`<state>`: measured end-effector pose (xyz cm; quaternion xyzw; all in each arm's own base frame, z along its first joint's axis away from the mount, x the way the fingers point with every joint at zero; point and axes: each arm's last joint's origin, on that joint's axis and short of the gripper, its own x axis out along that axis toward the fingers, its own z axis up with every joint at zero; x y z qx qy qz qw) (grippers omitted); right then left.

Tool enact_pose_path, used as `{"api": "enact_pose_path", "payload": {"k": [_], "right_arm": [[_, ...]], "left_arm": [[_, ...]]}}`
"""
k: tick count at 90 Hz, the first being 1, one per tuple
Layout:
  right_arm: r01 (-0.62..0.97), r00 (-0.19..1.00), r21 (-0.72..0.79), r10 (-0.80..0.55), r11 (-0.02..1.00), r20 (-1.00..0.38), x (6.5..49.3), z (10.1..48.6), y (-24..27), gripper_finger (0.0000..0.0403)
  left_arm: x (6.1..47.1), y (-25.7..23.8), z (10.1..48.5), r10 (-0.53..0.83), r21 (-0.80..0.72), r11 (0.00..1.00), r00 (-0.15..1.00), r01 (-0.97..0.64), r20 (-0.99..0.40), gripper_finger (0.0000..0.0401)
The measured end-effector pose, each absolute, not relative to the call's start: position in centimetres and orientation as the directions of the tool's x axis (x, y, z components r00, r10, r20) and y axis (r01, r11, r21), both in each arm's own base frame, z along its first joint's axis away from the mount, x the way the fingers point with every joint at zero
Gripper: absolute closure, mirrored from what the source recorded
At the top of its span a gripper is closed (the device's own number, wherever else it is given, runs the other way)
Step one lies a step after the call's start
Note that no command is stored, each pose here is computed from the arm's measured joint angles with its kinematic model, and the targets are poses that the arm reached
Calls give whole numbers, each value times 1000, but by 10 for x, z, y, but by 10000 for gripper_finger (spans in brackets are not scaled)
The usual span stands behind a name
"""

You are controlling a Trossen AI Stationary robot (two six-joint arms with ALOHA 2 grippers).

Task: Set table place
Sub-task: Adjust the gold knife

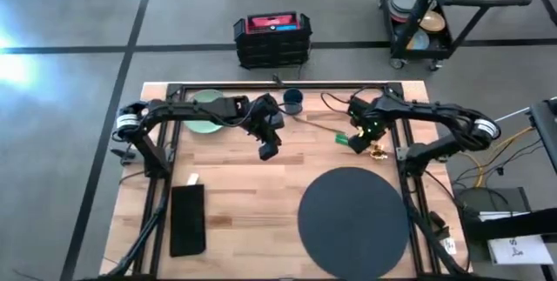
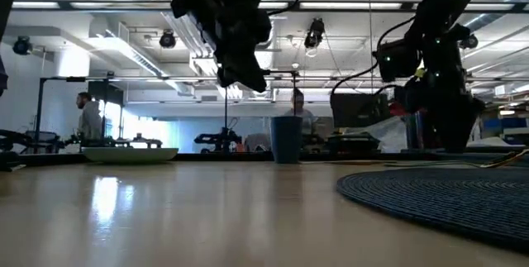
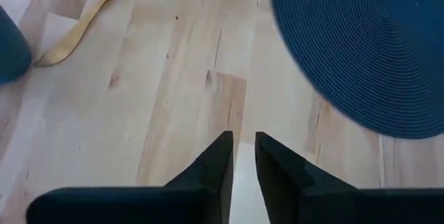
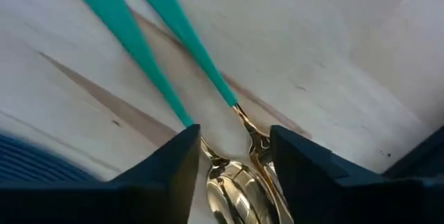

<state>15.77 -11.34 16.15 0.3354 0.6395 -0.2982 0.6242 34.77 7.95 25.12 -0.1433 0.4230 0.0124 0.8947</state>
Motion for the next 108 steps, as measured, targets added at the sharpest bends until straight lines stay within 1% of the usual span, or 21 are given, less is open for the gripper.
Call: {"api": "enact_pose_path", "payload": {"k": [10, 21, 39, 53, 56, 65, 72, 80, 96, 108], "right_arm": [[798, -28, 5, 45, 602, -999, 160, 155, -116, 236], [797, -39, -9, 37, 604, -999, 164, 147, -120, 251], [797, -53, -8, 57, 604, -997, 169, 139, -123, 305], [796, -40, 5, 61, 606, -997, 169, 139, -123, 386], [799, -37, 5, 56, 602, -998, 169, 140, -123, 392], [815, -48, -29, 18, 578, -999, 168, 142, -123, 397], [825, -64, -81, -50, 560, -997, 165, 147, -123, 399], [838, -32, -70, -80, 541, -996, 163, 157, -122, 400], [865, 100, 24, -124, 502, -987, 159, 183, -114, 402], [843, 215, 116, -131, 525, -968, 167, 201, -100, 402]], "left_arm": [[348, 79, 251, -99, -246, 959, 642, -143, -760, 357], [348, 79, 251, -99, -246, 959, 642, -143, -760, 360], [348, 79, 251, -99, -246, 959, 642, -143, -760, 364], [348, 79, 251, -99, -246, 959, 642, -144, -760, 363], [348, 79, 251, -99, -246, 959, 642, -144, -760, 363], [348, 79, 251, -99, -246, 959, 642, -143, -760, 365], [348, 79, 252, -99, -246, 959, 643, -144, -760, 369], [347, 79, 253, -98, -246, 959, 645, -143, -758, 377], [344, 78, 260, -94, -248, 958, 662, -142, -744, 380], [337, 77, 278, -82, -241, 962, 709, -127, -700, 381]]}}
